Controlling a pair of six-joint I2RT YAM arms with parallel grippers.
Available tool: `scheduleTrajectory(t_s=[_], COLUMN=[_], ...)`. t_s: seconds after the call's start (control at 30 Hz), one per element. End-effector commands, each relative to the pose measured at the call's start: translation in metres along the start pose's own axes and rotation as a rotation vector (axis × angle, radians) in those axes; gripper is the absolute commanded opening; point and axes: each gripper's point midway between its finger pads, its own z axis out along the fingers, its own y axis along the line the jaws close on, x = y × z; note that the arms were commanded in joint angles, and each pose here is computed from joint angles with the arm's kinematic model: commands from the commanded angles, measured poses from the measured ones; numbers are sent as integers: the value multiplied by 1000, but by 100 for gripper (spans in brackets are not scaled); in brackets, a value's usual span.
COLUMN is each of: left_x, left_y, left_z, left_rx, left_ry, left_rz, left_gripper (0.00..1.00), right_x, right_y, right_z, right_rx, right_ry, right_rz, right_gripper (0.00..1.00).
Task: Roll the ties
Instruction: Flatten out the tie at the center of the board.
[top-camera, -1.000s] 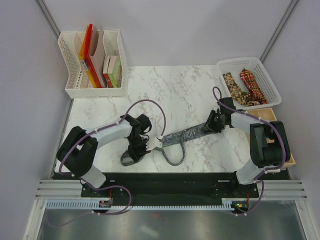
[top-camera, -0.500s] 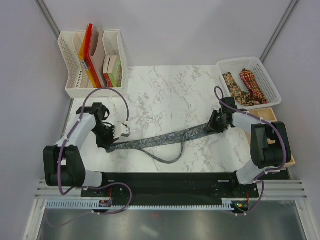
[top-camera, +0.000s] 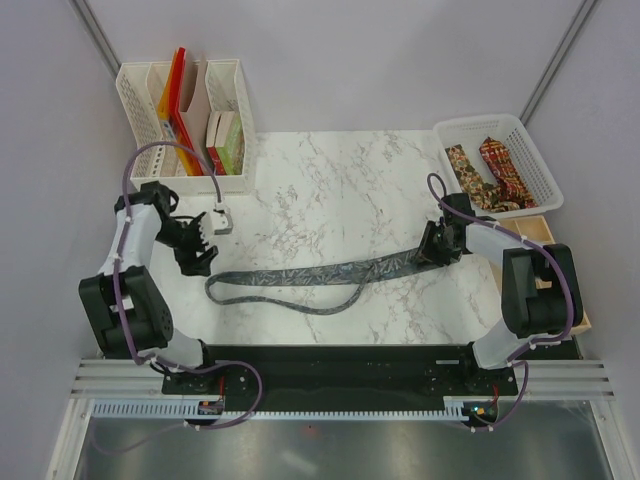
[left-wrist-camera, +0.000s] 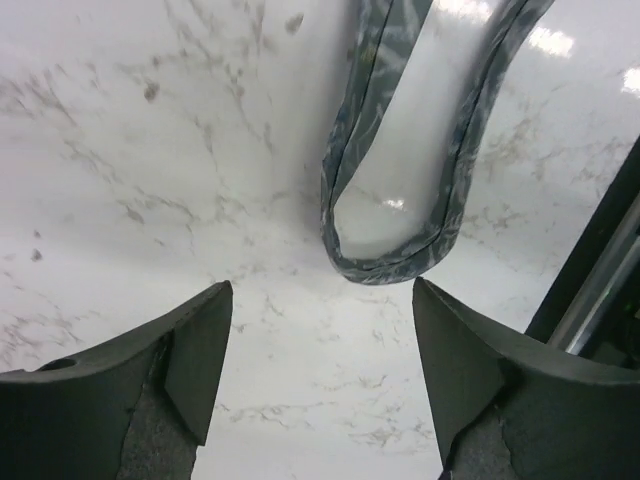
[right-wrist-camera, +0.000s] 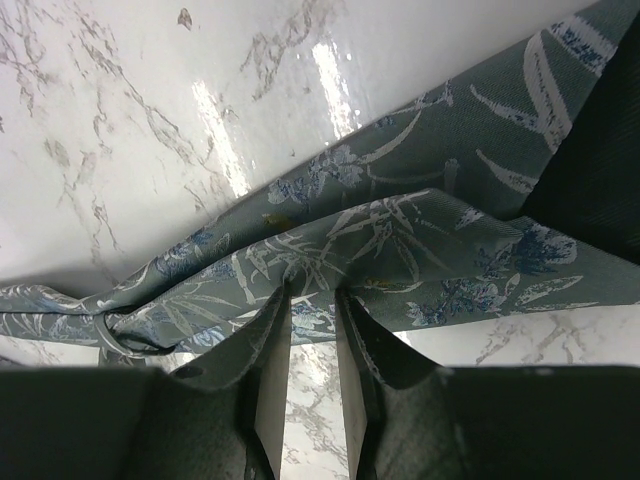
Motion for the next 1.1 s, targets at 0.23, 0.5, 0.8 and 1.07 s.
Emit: scheduleTrajectory(t_s=[0.23, 0.5, 0.8, 1.07], left_x=[-98, -78, -34, -52], left_y=[-89, -109, -92, -56], left_z=[49, 87, 86, 55], left_rx=[196, 351, 311, 254], left_ry=[-226, -76, 69, 16], left_rz=[312, 346, 344, 269], left_gripper=[77, 70, 12, 7], right_x=[12, 7, 2, -10], right_y=[-28, -28, -35, -36], right_z=[-2, -3, -3, -1], right_rx=[119, 127, 150, 167], right_ry=[33, 32, 21, 6], right_rz=[-37, -76, -148, -209], right_gripper=[32, 31, 29, 29])
